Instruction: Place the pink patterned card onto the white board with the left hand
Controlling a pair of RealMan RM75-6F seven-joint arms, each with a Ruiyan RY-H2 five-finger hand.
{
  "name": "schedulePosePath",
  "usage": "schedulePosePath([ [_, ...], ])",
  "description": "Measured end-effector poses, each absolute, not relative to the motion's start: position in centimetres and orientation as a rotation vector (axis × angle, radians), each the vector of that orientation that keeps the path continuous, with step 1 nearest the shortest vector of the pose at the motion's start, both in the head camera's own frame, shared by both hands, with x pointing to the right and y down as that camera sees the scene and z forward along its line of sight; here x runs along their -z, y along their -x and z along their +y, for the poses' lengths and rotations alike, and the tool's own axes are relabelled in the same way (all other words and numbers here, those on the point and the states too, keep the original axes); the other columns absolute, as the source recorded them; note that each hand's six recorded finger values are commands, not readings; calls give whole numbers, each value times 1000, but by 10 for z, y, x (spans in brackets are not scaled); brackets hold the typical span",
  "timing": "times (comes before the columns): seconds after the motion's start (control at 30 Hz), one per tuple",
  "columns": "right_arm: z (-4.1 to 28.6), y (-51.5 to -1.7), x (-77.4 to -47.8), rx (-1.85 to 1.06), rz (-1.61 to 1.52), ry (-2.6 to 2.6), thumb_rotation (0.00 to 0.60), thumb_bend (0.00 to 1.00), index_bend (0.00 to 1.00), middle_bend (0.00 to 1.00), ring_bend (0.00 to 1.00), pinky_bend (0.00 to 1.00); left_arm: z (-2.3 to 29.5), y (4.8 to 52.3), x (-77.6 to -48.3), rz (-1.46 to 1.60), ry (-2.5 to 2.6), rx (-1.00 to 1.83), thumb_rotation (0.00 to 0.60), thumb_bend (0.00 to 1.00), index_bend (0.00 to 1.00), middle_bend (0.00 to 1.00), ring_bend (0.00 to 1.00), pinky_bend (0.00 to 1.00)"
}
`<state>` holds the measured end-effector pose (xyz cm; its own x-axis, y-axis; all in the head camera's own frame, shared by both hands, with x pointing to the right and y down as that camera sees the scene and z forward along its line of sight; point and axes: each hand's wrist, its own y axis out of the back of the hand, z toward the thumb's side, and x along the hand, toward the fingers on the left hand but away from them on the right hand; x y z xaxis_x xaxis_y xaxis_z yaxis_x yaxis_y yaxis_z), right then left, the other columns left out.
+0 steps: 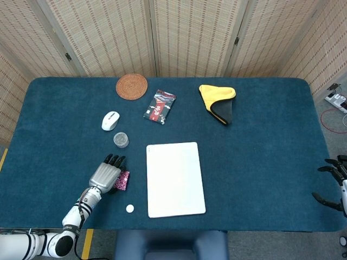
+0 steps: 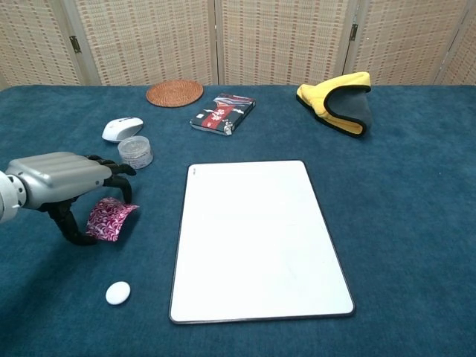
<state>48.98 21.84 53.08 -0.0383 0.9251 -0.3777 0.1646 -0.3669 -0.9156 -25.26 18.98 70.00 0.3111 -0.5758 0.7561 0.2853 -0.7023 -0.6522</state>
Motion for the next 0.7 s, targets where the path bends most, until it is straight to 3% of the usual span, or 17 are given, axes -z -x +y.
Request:
schedulePosePath([
  [0.33, 220, -492, -529, -1474, -1178, 1568, 600, 38, 347, 233, 222, 31, 175, 197, -674, 231, 1839, 1267, 600, 278, 303, 71, 43, 0],
  [0.7, 223, -497, -527, -1491, -1192, 1551, 600, 38, 347, 234, 223, 31, 167, 125, -684, 155, 1842, 1136, 600, 278, 283, 73, 43, 0],
])
